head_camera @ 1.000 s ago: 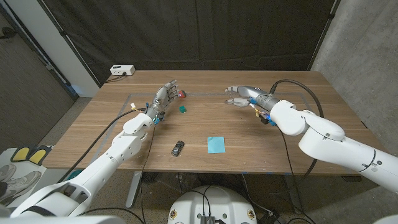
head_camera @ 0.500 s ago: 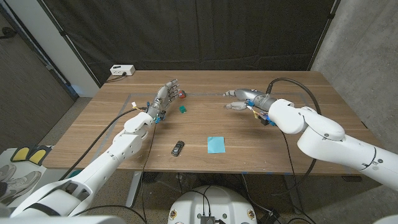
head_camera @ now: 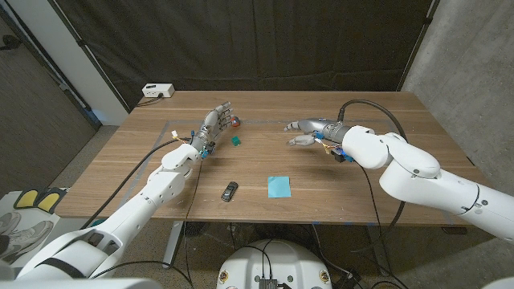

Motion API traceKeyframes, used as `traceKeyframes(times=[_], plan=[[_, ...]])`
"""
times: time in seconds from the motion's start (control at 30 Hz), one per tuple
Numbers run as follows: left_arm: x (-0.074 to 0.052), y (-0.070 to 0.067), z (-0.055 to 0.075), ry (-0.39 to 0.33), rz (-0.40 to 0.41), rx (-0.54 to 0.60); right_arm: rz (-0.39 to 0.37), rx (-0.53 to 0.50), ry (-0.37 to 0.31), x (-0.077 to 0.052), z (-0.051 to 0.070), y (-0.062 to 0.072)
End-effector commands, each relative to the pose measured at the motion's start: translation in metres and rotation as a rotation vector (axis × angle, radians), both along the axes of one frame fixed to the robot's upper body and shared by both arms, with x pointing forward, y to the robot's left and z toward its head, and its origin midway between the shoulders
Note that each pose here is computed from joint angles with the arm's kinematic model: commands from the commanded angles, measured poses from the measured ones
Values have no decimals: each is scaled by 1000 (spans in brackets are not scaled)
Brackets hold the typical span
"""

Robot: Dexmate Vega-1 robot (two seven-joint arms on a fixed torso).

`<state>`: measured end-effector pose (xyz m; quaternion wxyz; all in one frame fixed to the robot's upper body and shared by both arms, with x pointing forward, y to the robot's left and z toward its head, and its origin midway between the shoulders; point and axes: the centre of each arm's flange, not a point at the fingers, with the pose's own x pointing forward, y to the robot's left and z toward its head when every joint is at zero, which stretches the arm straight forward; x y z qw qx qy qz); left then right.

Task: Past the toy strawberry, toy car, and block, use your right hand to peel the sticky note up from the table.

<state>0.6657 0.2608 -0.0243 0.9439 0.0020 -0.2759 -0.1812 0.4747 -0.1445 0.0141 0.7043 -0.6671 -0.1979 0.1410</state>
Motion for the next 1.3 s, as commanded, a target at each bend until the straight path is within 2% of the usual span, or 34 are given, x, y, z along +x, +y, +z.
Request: traceKeyframes(times=[0.03,0.43,0.67,1.3], plan=[[1,-1,1,-4,1,-6,15,-52,53,3,-2,10],[-2,2,0,-3,7,-9,9,-106,108,6,-6,21],[-4,3,0,-8,8,-12,11,-149,129,3,-7,28],[-11,4,-3,-8,7,-13,-7,-264,113,-5,-16,47]])
